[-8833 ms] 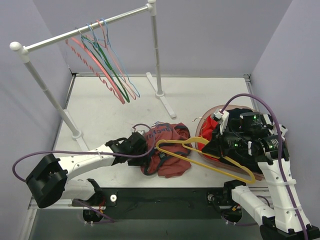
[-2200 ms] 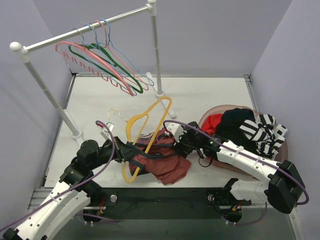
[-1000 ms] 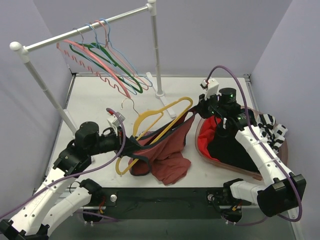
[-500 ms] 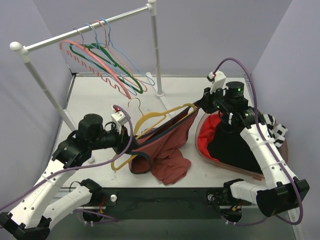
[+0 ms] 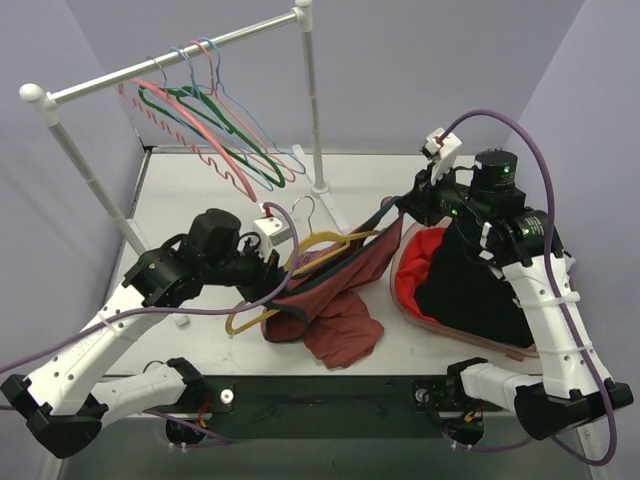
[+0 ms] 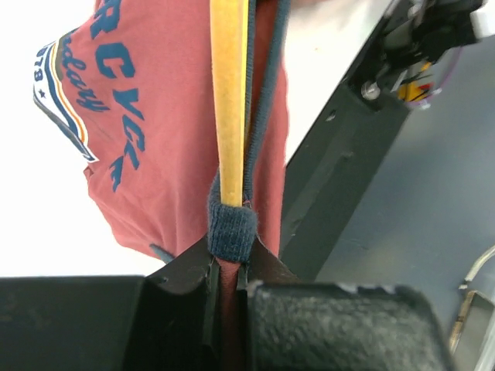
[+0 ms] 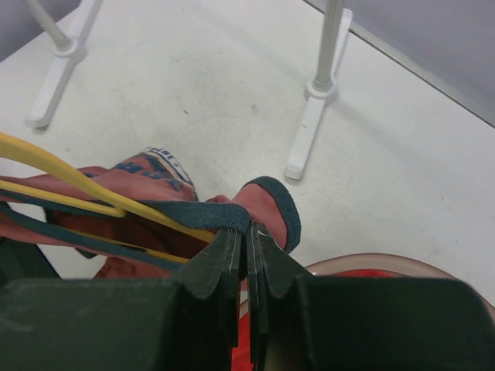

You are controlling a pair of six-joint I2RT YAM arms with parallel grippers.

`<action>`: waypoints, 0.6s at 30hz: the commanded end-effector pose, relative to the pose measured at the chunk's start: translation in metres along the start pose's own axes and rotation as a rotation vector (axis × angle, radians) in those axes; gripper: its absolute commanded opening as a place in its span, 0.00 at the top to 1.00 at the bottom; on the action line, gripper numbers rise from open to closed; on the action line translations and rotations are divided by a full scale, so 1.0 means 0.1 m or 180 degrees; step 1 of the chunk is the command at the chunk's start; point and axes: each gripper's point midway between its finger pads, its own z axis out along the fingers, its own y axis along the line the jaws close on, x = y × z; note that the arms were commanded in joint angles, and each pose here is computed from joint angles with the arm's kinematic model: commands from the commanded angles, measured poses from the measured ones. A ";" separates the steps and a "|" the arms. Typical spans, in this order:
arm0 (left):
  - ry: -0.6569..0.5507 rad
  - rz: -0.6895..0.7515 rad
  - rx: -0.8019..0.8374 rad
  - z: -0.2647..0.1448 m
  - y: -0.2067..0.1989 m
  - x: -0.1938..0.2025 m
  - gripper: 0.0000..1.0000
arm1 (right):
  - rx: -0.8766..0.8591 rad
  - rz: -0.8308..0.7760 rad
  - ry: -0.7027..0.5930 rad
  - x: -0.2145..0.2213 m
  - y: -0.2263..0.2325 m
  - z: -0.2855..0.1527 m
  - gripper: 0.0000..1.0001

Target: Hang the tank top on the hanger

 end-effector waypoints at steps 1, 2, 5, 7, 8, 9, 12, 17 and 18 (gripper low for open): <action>0.0124 0.0117 -0.0345 0.04 -0.01 -0.08 1.00 | -0.0391 -0.0382 -0.0245 -0.35 0.40 -0.30 1.00; 0.0109 0.0130 -0.0413 0.05 0.01 -0.12 1.00 | -0.0441 -0.0395 -0.0267 -0.38 0.44 -0.33 1.00; -0.0026 0.0187 -0.0620 0.04 0.03 -0.27 1.00 | -0.0290 -0.0499 -0.0385 -0.56 0.40 -0.51 0.99; -0.0218 0.0208 -0.0692 -0.03 0.04 -0.39 1.00 | -0.0256 -0.0613 -0.0403 -0.60 0.42 -0.64 0.97; -0.0279 0.0213 -0.0699 -0.05 0.04 -0.42 1.00 | -0.0332 -0.0666 -0.0408 -0.60 0.48 -0.70 0.95; -0.0340 0.0247 -0.0697 -0.08 0.03 -0.46 1.00 | -0.0398 -0.0653 -0.0311 -0.50 0.54 -0.74 0.92; -0.0514 0.0331 -0.0635 -0.18 -0.03 -0.54 1.00 | -0.0503 -0.0722 -0.0107 -0.25 0.62 -0.82 0.68; -0.0659 0.0545 -0.0254 -0.30 -0.26 -0.55 1.00 | -0.0194 -0.0697 -0.0042 -0.13 0.44 -0.90 0.30; -0.0649 0.0600 -0.0185 -0.30 -0.29 -0.53 1.00 | -0.0188 -0.0684 -0.0030 -0.12 0.43 -0.90 0.24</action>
